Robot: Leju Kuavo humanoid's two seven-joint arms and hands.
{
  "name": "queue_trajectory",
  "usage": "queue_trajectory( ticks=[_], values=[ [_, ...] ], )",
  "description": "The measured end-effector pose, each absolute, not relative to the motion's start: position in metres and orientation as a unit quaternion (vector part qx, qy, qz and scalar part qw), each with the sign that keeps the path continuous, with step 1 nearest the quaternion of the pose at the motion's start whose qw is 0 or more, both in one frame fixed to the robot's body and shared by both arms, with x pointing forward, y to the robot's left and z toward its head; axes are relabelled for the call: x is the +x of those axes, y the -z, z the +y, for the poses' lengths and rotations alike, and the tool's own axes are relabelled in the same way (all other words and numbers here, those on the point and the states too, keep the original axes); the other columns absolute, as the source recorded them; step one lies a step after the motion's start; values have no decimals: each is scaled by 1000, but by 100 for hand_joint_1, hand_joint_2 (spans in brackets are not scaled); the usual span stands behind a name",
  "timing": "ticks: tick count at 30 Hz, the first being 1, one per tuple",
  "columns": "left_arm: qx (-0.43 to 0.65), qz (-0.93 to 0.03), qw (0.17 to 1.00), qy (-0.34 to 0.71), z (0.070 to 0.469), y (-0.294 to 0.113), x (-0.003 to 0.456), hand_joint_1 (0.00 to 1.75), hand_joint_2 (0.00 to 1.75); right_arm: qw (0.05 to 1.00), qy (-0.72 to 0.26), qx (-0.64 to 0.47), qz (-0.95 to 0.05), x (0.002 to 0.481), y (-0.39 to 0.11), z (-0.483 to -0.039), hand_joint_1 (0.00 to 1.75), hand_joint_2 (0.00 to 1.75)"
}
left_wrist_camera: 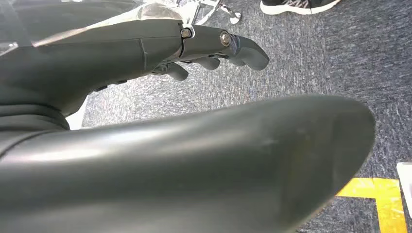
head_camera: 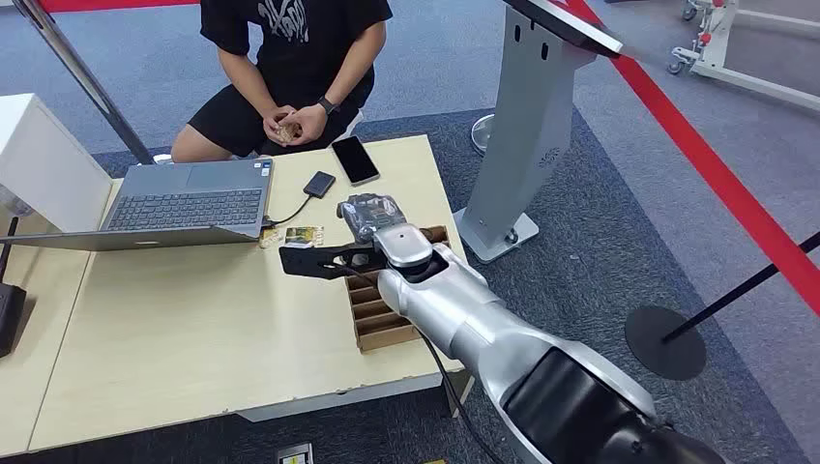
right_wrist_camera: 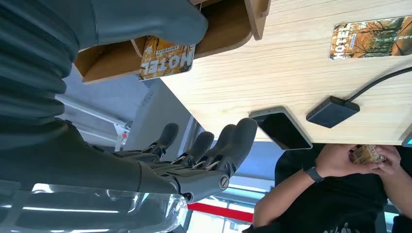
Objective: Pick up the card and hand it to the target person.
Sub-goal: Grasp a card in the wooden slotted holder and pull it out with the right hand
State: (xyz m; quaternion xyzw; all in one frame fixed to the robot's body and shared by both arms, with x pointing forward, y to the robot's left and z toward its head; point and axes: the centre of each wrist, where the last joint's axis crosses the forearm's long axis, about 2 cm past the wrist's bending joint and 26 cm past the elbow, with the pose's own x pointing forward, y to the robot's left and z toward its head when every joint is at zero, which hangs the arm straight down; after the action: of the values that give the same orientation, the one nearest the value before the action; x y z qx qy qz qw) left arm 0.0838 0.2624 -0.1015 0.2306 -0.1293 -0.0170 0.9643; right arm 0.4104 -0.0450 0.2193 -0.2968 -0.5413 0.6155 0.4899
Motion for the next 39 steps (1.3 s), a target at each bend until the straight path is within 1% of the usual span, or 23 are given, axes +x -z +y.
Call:
queue_trajectory(
  ticks=[4,13,24,34,39],
  values=[
    [234,-124,964,14,262,101,84,0,0,490,-615,-291,-545,409,-221,-41,91,175],
    [238,-126,963,5,262,101,84,0,0,502,-609,-296,-538,406,-221,-38,90,175],
    [229,-148,962,12,262,101,84,0,0,515,-605,-316,-519,410,-214,-49,87,175],
    [229,-154,961,14,261,101,83,0,0,525,-600,-334,-502,416,-209,-64,93,175],
    [227,-154,962,14,261,102,83,0,0,525,-600,-336,-501,416,-207,-66,105,175]
  ],
)
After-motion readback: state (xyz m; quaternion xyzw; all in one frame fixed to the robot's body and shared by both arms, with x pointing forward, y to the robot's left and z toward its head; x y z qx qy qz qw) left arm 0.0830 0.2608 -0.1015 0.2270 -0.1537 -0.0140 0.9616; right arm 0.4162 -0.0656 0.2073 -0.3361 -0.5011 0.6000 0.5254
